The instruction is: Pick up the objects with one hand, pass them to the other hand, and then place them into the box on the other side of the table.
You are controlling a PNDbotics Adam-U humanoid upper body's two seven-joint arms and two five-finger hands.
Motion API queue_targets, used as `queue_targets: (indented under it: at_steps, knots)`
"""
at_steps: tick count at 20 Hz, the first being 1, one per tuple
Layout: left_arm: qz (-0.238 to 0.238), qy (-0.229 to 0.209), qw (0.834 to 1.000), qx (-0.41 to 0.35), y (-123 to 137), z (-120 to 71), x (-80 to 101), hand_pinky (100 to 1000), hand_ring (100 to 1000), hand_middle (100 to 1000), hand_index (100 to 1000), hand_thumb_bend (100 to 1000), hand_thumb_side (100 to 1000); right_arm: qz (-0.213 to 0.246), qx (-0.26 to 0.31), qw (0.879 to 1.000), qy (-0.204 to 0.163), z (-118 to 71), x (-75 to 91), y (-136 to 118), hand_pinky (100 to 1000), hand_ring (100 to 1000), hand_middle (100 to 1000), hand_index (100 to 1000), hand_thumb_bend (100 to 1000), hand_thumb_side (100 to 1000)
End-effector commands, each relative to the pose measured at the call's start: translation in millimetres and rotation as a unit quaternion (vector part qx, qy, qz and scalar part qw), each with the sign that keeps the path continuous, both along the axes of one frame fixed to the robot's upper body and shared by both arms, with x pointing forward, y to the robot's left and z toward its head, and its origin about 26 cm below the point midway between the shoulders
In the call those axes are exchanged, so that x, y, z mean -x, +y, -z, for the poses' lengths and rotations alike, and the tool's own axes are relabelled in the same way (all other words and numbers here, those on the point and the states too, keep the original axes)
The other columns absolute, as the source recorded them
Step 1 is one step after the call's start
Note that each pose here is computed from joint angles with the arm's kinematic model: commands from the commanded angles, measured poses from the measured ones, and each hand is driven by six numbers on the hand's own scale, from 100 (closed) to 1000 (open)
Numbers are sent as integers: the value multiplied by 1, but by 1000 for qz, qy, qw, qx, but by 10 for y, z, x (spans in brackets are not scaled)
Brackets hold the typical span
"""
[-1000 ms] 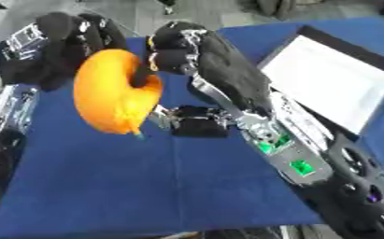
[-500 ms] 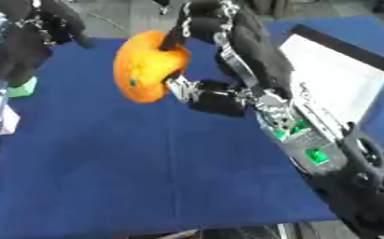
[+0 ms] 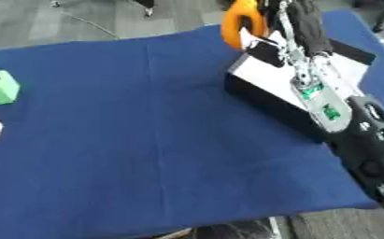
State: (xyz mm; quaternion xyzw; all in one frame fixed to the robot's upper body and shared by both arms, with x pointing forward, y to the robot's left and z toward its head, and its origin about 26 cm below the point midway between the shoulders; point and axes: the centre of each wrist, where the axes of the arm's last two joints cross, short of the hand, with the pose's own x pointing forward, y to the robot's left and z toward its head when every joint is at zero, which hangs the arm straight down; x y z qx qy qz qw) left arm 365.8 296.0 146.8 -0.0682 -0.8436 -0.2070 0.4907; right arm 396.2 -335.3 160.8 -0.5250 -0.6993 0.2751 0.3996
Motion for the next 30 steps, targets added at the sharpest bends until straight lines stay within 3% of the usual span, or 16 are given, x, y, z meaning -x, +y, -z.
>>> queue_targets:
  at_steps: [1,6,8,10,11,14,16,17,18,19,21,22,24,25,27,30]
  knots:
    - [-44,-6,999,-7,160,-34,38,671,562,590,685,100,878,78,13,996,38,27,-84,-391,727,635,588,693,100,232]
    - [-73,10,997,-7,253,80,76,671,562,590,685,100,886,129,59,985,100,8,-64,-612,806,773,770,964,100,230]
    - [-77,11,997,-11,271,83,77,672,562,590,685,100,885,136,98,981,102,-108,-31,-614,844,832,843,1000,100,229]
    - [-79,10,997,-19,295,75,76,673,563,592,686,100,878,136,140,976,94,-272,24,-568,873,872,892,1000,100,163]
    - [-83,8,996,-28,320,61,77,673,564,593,687,100,864,131,157,975,82,-370,64,-514,874,874,899,1000,100,100]
    - [-103,-17,991,-84,465,-71,97,678,570,600,694,100,796,84,191,978,13,-635,267,-229,868,864,886,1000,100,100]
    - [-123,-53,979,-152,612,-268,118,689,583,611,710,100,668,22,209,977,-40,-761,488,44,863,847,871,978,100,100]
    - [-135,-77,968,-199,689,-384,131,699,595,622,722,100,780,-14,216,974,-62,-810,616,186,861,839,864,969,121,167]
    - [-145,-99,953,-246,748,-479,142,701,597,624,724,100,583,-45,221,971,-79,-853,732,304,860,838,862,968,117,100]
    - [-152,-123,933,-303,810,-595,151,720,614,639,744,100,465,-80,224,967,-94,-878,837,426,854,826,848,961,114,100]
    - [-157,-152,883,-415,911,-754,139,734,633,655,758,100,353,-141,222,958,-112,-853,925,570,850,817,838,954,100,100]
    - [-156,-158,854,-471,955,-818,115,750,656,672,770,159,252,-167,217,955,-118,-819,939,621,845,810,830,953,100,100]
    - [-149,-161,788,-575,1006,-923,39,764,672,684,780,352,270,-207,202,949,-122,-737,949,701,842,804,823,949,100,100]
    - [-146,-159,754,-620,1028,-944,-7,775,694,702,786,494,336,-221,195,948,-122,-700,952,732,839,800,818,953,100,100]
    - [-139,-135,695,-693,1105,-895,-128,777,702,697,778,545,374,-242,177,947,-114,-619,959,791,837,796,813,956,100,100]
    - [-122,-70,647,-749,1282,-674,-335,784,710,703,778,584,411,-260,158,948,-98,-528,971,846,837,797,814,963,100,100]
